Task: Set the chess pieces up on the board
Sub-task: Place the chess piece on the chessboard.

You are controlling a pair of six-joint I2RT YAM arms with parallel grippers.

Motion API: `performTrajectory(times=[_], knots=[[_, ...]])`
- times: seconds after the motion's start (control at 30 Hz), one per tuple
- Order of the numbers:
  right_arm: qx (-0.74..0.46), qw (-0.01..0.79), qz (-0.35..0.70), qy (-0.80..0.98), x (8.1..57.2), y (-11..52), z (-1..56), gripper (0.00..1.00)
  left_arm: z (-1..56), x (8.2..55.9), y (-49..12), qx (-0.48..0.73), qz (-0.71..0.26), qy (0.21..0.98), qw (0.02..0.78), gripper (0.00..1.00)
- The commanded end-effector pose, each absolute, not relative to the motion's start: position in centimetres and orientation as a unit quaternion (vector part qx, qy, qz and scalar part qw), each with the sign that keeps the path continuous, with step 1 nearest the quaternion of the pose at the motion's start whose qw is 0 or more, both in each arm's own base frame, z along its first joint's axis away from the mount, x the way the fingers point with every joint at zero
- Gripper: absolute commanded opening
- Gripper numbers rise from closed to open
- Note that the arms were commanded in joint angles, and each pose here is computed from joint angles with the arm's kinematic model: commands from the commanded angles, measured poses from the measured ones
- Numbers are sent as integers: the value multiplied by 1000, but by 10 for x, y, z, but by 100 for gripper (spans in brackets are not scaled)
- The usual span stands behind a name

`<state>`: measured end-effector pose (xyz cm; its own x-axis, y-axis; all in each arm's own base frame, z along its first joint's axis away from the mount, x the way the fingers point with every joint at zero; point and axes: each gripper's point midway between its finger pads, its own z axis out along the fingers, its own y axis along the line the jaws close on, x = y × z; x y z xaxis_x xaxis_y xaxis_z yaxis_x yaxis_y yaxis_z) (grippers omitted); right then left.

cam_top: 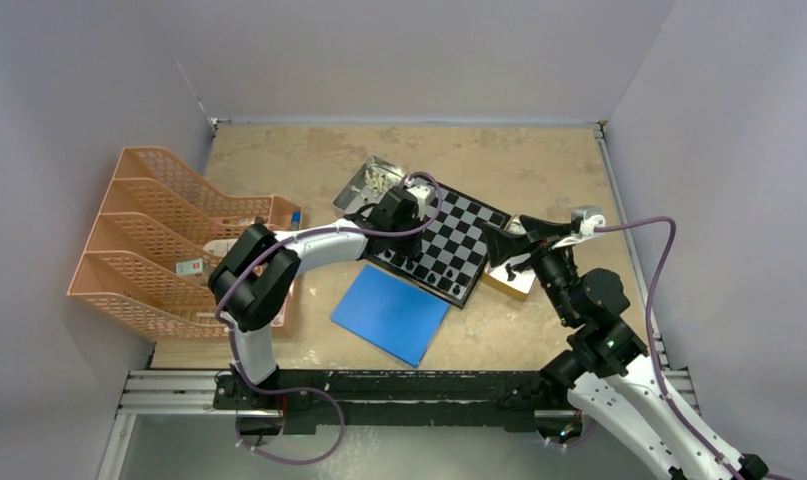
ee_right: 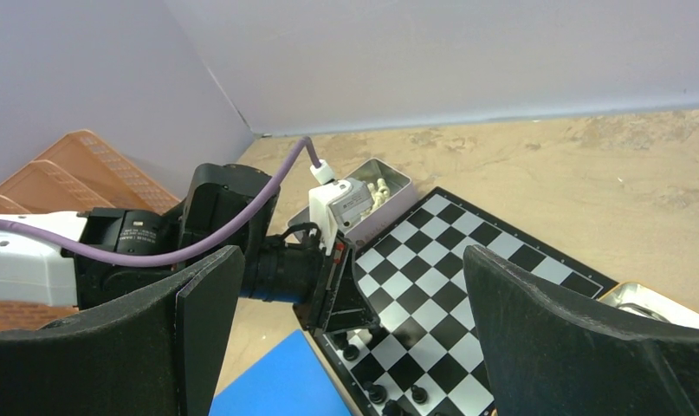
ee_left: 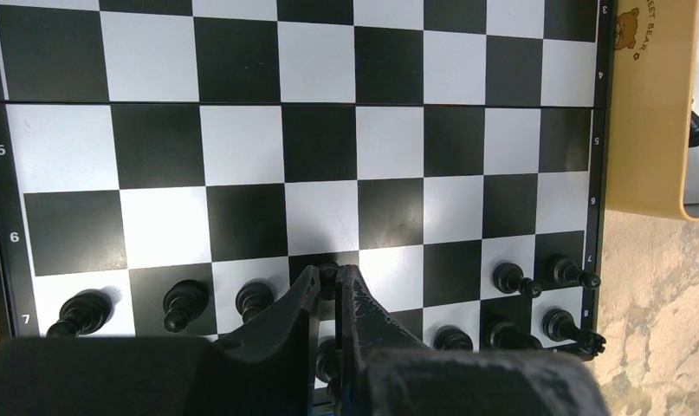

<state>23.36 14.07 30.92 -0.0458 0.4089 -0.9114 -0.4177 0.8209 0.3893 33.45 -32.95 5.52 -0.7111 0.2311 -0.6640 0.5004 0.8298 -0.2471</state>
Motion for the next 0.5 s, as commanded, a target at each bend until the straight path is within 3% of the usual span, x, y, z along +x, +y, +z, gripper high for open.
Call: performTrajectory(times=[0.0,0.47], knots=[[11,711,295,638,236,134,327,99,68,344,-337,212,-211,893,336,10],[22,714,285,639,240,130,324,99,72,342,-339,223,-197,895,331,16]])
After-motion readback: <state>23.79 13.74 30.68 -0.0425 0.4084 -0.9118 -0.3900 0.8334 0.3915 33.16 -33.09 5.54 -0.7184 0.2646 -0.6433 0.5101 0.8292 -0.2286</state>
